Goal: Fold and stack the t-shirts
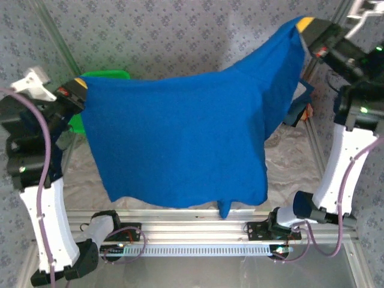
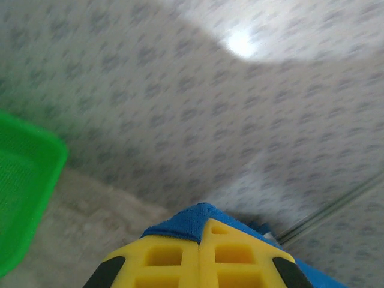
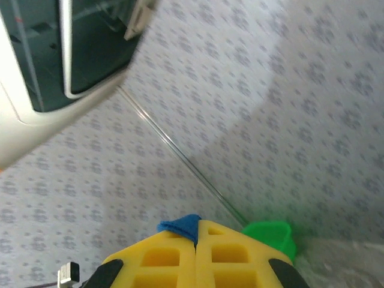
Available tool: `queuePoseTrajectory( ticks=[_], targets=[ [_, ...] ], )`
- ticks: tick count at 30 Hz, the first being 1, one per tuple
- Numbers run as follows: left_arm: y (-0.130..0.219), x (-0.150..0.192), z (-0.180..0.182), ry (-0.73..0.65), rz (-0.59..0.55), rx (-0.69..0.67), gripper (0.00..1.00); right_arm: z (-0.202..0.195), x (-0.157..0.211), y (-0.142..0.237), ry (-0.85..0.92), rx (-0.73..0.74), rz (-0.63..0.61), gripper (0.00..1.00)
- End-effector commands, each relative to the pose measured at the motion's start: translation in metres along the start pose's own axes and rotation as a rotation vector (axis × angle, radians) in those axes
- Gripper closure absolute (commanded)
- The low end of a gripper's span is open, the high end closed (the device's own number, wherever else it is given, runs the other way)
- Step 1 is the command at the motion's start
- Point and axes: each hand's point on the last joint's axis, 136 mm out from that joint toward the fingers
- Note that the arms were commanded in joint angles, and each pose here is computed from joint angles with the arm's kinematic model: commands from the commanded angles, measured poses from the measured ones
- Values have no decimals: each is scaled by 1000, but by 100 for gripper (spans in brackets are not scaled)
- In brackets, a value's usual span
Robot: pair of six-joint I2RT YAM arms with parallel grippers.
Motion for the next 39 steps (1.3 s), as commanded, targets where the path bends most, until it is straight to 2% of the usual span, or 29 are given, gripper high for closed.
queuePoseTrajectory(
  ticks=[1,6,10,13,17,24,28,33,39],
  targets=[
    [-20,17,33,-45,-1,-78,100,-105,35,-35,-23,201,104,100],
    [-68,91,111,-7,150,-218,100,-236,120,-76,-74,414,356,100],
    [-96,143,170,-7,278,-356,100,-328,183,-93,-101,570,526,100],
    [-118,170,200,-14,356,-409,100,-381,217,-101,-68,677,621,100],
    [-144,189,227,-15,416,-455,100,-427,239,-115,-10,763,683,100],
    [-181,210,255,-18,519,-487,100,-461,246,-139,69,791,667,100],
    [-190,218,264,-12,541,-498,100,-469,253,-145,77,792,678,100],
    [-190,209,258,-5,509,-472,100,-459,257,-149,127,772,691,100],
    [-178,200,245,16,473,-431,100,-425,258,-146,188,749,682,100]
  ],
)
Point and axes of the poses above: each hand's point on the last joint's axis, 136 mm out from that joint toward the fingers, its own y axis back along the fingers, its own z axis along the line the jaws close on, x = y × z, and after that the axes turned 5 degrees about -y, right-handed
